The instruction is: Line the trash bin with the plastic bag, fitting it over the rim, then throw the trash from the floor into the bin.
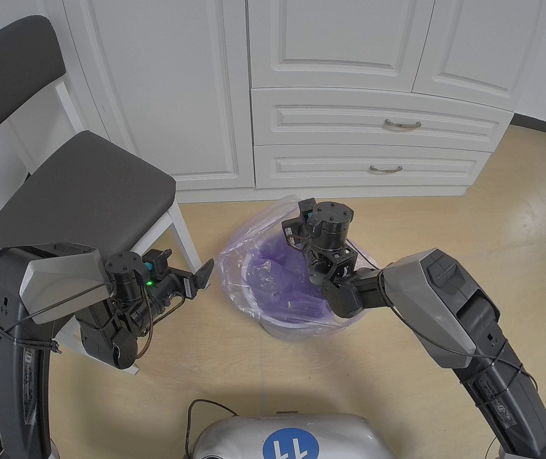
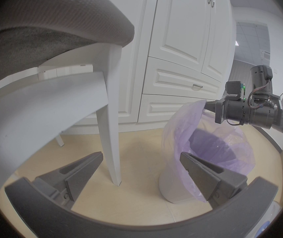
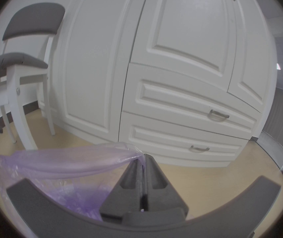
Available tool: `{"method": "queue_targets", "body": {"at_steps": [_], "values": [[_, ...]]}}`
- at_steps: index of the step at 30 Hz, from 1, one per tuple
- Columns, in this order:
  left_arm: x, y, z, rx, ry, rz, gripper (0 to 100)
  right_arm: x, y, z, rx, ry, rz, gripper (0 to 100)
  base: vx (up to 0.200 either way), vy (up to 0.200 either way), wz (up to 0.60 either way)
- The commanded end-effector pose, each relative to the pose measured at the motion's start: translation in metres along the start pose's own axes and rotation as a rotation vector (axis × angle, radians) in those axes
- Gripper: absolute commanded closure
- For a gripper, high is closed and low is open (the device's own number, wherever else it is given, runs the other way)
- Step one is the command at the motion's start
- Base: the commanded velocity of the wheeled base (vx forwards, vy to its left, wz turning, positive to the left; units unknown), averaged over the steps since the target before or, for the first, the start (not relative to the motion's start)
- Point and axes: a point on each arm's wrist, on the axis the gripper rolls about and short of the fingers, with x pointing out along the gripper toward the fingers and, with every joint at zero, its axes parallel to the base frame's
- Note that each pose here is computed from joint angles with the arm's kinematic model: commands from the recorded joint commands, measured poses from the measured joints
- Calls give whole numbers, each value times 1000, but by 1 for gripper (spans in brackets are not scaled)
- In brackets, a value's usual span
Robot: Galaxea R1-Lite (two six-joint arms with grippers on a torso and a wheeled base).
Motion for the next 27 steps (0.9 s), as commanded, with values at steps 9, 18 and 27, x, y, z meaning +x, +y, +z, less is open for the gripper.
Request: {"method": "queue_targets", "body": {"at_steps": [9,18,27], "values": [[-3,-6,10,-2,-19,-11,0,8,-30,33,28,-80,-56,0,0,0,0],[-7,-10,13,-1,-16,-22,0,-59,-70,74,-41,382,119,0,0,0,0],[-12,-19,12,-9,1,-43,0,-103,-93,66,206,573,142,0,0,0,0]]}}
